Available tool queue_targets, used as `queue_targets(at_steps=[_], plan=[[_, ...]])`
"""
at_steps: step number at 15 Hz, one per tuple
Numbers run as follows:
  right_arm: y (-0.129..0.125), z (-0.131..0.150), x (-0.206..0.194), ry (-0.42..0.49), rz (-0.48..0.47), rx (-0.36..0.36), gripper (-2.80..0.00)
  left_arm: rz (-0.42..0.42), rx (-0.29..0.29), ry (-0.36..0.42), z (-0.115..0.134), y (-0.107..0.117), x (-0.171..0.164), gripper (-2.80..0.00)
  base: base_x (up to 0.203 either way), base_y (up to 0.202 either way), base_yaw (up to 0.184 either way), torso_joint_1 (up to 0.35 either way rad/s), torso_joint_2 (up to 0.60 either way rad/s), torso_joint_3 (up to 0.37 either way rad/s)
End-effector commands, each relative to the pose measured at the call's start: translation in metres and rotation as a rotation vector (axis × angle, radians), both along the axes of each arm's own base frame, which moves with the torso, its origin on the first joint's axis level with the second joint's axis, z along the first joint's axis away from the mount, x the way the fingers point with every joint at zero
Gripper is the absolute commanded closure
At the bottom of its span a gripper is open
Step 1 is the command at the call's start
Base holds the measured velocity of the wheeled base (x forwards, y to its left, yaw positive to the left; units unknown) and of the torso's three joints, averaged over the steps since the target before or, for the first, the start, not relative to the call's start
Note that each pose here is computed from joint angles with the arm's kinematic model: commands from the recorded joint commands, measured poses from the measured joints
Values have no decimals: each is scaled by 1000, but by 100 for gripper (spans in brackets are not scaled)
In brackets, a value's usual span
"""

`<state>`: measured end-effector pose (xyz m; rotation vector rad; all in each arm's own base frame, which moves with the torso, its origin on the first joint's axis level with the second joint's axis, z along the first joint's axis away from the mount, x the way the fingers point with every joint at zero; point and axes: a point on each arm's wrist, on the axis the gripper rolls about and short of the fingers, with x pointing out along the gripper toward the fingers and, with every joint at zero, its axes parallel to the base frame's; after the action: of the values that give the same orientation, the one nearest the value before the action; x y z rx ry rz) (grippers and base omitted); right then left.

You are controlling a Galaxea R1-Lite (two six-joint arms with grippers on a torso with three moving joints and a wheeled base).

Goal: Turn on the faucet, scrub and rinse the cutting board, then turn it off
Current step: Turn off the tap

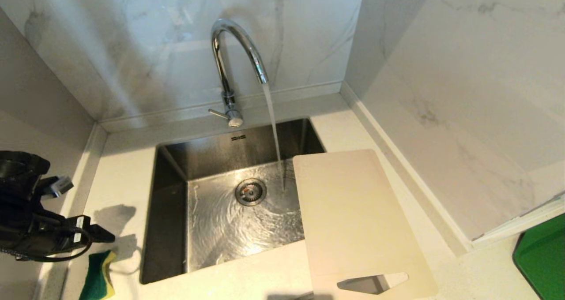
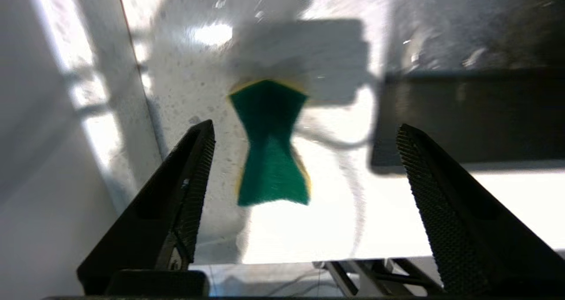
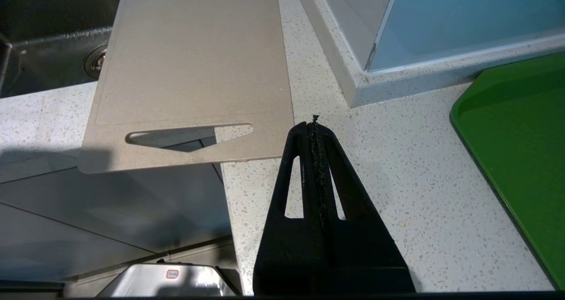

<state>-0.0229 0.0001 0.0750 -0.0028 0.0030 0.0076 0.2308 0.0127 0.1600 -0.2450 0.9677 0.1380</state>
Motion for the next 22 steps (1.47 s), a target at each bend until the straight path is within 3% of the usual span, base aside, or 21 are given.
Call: queue_targets(at_steps=[1, 11, 12, 22], plan=[[0, 0, 0, 2, 1, 0, 0, -8, 2, -95, 37, -3, -13, -280, 0, 0, 0, 0, 0, 0], [0, 0, 0, 2, 2, 0, 0, -40, 34, -176, 61, -4, -10, -280, 0, 0, 0, 0, 0, 0], [0, 0, 0, 2, 2, 0, 0, -41, 35, -186, 63, -4, -13, 0, 0, 0, 0, 0, 0, 0], [0, 0, 0, 2, 0, 0, 0, -98, 46, -178, 80, -20, -32, 0, 0, 0, 0, 0, 0, 0]])
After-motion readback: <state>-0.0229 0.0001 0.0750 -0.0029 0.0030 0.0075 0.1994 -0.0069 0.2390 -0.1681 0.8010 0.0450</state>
